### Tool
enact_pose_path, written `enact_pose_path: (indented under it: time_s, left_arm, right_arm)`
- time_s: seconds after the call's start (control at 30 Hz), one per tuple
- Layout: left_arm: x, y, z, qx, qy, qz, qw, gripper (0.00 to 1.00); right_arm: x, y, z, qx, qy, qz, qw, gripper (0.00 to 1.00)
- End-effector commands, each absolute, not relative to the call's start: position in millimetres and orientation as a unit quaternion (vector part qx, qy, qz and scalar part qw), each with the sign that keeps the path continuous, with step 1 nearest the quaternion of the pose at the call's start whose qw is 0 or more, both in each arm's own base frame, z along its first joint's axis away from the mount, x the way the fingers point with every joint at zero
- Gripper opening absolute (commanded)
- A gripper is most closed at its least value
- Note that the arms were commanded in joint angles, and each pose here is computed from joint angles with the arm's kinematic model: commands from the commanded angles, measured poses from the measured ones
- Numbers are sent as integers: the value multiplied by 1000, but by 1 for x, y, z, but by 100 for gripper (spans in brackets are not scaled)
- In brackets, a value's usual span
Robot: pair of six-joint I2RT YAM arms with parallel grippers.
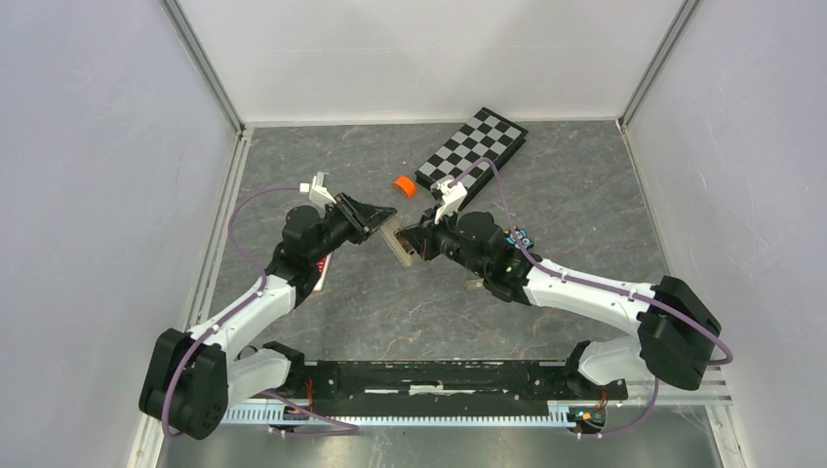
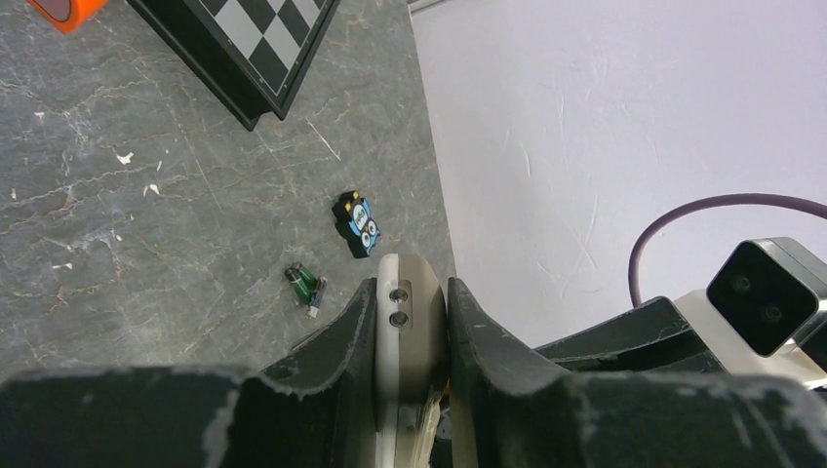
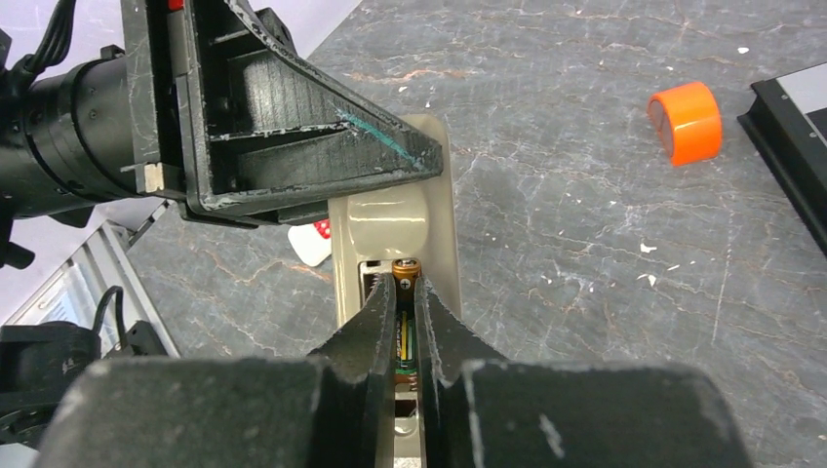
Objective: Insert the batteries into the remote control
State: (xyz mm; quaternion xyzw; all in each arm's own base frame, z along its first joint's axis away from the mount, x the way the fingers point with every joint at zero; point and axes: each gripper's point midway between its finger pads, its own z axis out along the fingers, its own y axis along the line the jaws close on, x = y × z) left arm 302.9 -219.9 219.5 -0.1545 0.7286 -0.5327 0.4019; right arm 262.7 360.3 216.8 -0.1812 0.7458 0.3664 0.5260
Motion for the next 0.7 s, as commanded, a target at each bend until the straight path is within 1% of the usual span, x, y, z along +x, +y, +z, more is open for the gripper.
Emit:
enact_pose_path:
  time_s: [0.0,0.23,0.53,0.67]
  left_arm:
    - [300,-226,232,-156,715,-558,391,2]
    - [296,-228,241,-176,705,-579,369,2]
    - [296,-228,250,-182,705,-581,363,2]
    - [297,-227,248,-180,712,-572,364,2]
  right_arm:
    - [274,366,251,-181,709,365,575,0]
    - [267,365,248,-224,687,359,591,1]
    - [256,360,226,-255,693,352,575,6]
    - [253,359,226,-256,694,357,570,16]
